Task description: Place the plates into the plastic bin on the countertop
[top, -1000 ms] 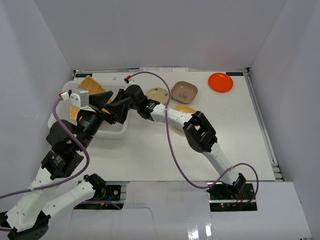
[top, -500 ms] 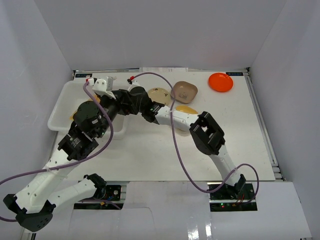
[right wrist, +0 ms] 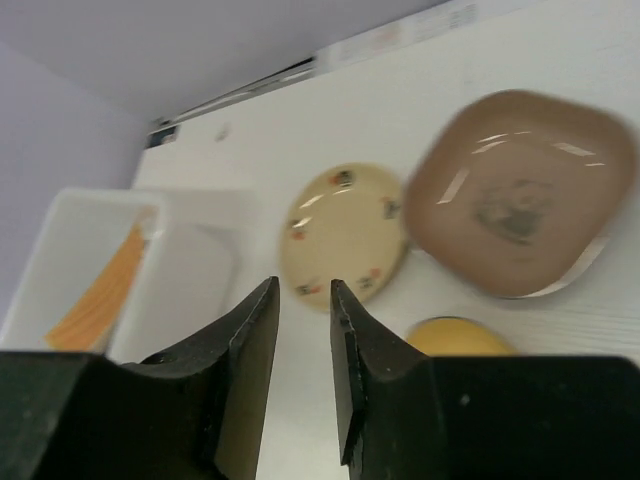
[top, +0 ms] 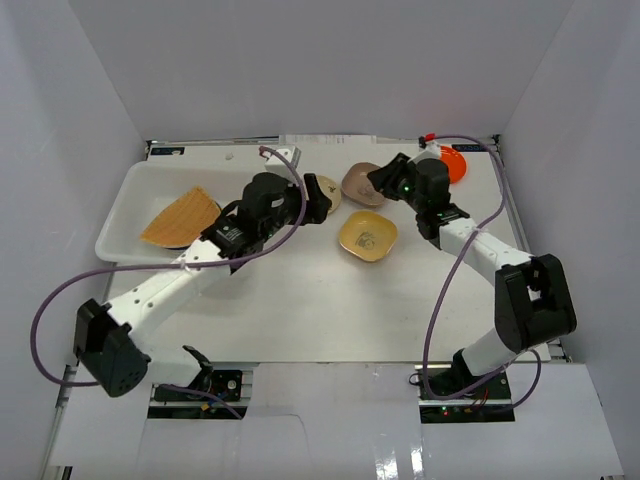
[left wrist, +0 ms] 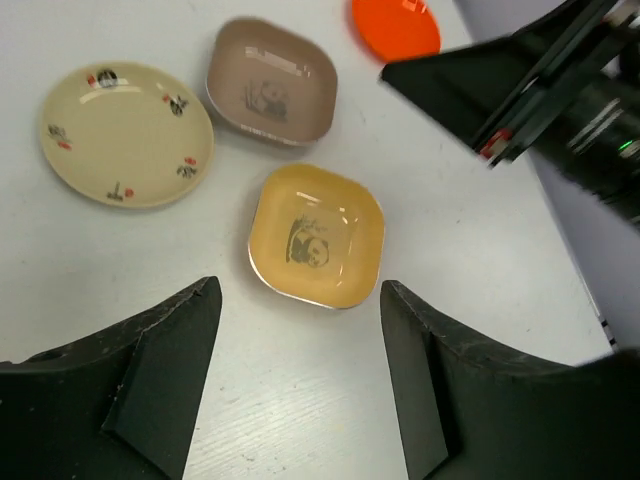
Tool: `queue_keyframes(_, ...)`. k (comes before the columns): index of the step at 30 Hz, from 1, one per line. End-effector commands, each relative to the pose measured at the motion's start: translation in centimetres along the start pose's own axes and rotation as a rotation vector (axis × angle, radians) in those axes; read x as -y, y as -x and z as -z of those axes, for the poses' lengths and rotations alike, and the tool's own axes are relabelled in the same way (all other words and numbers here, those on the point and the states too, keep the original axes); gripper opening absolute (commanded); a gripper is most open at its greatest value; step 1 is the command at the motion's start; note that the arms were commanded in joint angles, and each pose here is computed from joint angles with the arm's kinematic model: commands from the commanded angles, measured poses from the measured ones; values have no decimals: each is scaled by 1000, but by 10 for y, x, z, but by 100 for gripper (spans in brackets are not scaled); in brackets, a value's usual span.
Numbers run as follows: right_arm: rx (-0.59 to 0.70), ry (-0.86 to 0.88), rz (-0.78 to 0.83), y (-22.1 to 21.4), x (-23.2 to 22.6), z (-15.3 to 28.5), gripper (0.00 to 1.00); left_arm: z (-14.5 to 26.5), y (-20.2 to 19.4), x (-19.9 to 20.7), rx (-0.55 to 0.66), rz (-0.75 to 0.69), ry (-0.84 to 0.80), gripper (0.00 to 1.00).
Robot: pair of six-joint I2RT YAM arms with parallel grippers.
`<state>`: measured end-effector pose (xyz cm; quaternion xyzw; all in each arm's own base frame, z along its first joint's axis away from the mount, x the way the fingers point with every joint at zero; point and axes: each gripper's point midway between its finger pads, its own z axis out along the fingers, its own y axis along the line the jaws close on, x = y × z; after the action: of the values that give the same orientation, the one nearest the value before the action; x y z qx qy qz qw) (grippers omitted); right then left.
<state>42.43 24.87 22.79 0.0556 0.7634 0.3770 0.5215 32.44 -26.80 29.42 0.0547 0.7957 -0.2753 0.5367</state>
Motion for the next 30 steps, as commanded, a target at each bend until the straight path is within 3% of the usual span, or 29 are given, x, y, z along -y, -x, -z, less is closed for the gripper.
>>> queue_keyframes(1, -22, -133, 116, 13, 59, 15, 34, -22, -18, 16, -44, 89, -59, 75)
queue_keyframes(5, -62, -264, 163, 22, 113, 16, 51, -63, -67, 10, -157, 139, -35, 74)
queue_keyframes(7, -127, -343, 196, 12, 143, 12, 55, -86, -96, -3, -214, 138, 21, 75)
queue_keyframes(13, -191, -412, 213, 9, 177, -16, 70, -133, -144, -20, -312, 100, 89, 82)
queue_keyframes(18, -206, -389, 198, 10, 182, -45, 70, -160, -174, -30, -373, 61, 112, 82)
queue_keyframes(26, -266, -397, 127, -19, 209, -76, 56, -182, -198, -50, -400, -8, 180, 77)
queue_keyframes(30, -248, -425, 107, -23, 217, -77, 43, -184, -201, -54, -405, -29, 191, 59)
